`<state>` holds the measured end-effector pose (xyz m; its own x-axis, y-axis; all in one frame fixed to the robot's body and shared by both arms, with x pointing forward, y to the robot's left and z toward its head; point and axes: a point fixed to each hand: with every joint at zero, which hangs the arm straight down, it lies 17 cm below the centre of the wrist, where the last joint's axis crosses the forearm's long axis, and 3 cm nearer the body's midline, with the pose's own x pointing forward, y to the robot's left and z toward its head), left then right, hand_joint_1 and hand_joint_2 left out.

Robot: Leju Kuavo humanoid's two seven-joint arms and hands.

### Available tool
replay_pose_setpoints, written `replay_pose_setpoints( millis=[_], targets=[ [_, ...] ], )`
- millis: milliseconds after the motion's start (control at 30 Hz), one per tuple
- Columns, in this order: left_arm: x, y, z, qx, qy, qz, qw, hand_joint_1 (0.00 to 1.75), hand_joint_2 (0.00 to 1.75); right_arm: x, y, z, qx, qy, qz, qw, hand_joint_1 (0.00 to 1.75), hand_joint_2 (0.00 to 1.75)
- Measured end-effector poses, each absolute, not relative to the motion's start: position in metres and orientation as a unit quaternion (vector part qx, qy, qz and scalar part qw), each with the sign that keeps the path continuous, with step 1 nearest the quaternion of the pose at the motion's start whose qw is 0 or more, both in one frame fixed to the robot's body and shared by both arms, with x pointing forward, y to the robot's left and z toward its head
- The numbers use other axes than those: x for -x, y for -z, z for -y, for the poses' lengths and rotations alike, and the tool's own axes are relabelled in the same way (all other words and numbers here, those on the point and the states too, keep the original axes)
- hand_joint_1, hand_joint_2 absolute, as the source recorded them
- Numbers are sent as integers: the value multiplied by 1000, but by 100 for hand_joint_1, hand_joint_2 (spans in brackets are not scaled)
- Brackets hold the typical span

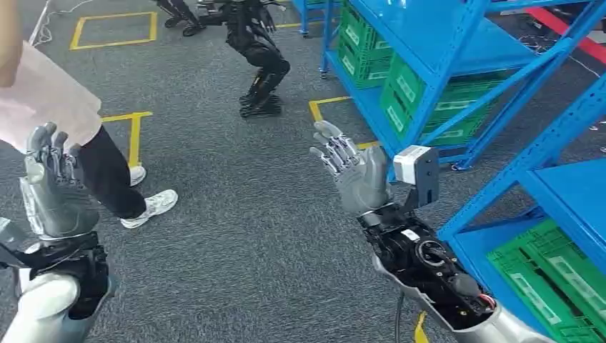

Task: Take the parts from the cabinet and place them on the table.

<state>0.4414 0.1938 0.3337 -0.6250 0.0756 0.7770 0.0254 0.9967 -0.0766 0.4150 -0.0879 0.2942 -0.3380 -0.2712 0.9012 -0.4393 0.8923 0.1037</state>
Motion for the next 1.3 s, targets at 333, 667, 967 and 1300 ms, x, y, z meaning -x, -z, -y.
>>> replay_pose_setpoints(
  millis=[333, 667, 967, 1300],
  targets=[
    [-441, -328, -196, 21, -31, 897, 439, 0, 0, -414, -294, 86, -221, -81, 813, 533, 0, 0],
    [-442, -329, -195, 20, -31, 897, 440, 0, 0, -414, -293, 85, -222, -82, 811, 535, 0, 0],
    [-442, -329, -195, 21, -31, 897, 440, 0, 0, -414, -294, 85, -223, -82, 812, 534, 0, 0],
    [-442, -328, -196, 20, -30, 897, 440, 0, 0, -414, -293, 84, -223, -83, 811, 534, 0, 0]
  ],
)
